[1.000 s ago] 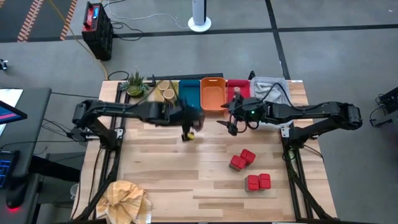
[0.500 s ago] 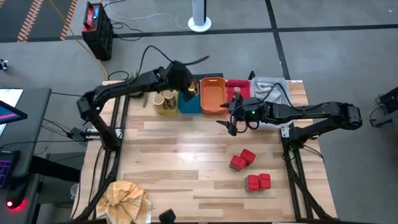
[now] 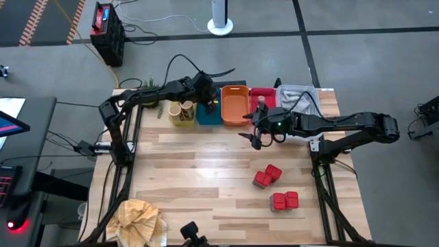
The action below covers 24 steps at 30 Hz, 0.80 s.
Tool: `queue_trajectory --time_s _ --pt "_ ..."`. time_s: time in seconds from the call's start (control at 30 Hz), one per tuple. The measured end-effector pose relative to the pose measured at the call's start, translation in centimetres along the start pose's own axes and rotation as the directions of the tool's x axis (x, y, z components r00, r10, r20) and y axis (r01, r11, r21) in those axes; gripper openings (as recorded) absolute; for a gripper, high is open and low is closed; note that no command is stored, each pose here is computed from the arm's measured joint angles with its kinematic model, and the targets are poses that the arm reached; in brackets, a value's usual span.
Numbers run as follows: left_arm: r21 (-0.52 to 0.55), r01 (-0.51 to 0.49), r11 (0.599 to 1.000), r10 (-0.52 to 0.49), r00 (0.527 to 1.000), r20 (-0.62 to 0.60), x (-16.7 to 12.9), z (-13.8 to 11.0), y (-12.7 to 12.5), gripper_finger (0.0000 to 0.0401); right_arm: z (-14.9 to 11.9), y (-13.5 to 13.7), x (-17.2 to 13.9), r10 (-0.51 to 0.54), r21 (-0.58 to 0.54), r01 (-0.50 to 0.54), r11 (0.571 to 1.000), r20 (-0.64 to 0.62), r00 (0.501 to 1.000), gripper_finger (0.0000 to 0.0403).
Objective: Sort spices by type
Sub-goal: Put the orange seasoning pack into the blue bin, then put the top left red spice bottle into the orange bin
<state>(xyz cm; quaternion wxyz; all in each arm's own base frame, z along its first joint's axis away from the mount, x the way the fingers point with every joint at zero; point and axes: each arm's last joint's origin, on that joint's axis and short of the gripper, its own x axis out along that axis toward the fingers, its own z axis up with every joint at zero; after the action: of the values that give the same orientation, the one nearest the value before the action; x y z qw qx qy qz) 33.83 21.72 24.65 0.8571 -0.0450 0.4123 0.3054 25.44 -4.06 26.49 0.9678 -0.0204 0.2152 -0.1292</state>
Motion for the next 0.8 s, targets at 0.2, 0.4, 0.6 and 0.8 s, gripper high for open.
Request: queue_trajectory --time_s 0.2,0.4,0.6,0.8 --pt "-0.004 0.006 1.0 -0.006 1.0 -0.014 -0.1 -0.1 -0.3 0.0069 0.0 0.0 0.0 0.0 0.011 0.0 1.0 0.0 1.0 0.0385" --pt "0.032 -0.013 0.999 0.013 1.0 0.005 -1.5 1.0 -0.7 0.0164 0.0 0.0 0.0 0.001 0.017 -0.001 1.0 -0.003 1.0 0.0385" --pt "0.129 0.011 0.992 -0.028 0.991 0.13 -7.8 2.5 -2.4 0.0195 0.2 1.1 -1.3 -0.007 0.021 0.007 1.0 -0.008 1.0 0.0385" --pt "0.268 0.119 0.956 -0.193 0.944 0.268 -12.7 -1.4 -9.0 0.0179 0.7 3.8 -3.6 -0.111 -0.026 0.109 0.994 -0.084 0.99 0.0385"
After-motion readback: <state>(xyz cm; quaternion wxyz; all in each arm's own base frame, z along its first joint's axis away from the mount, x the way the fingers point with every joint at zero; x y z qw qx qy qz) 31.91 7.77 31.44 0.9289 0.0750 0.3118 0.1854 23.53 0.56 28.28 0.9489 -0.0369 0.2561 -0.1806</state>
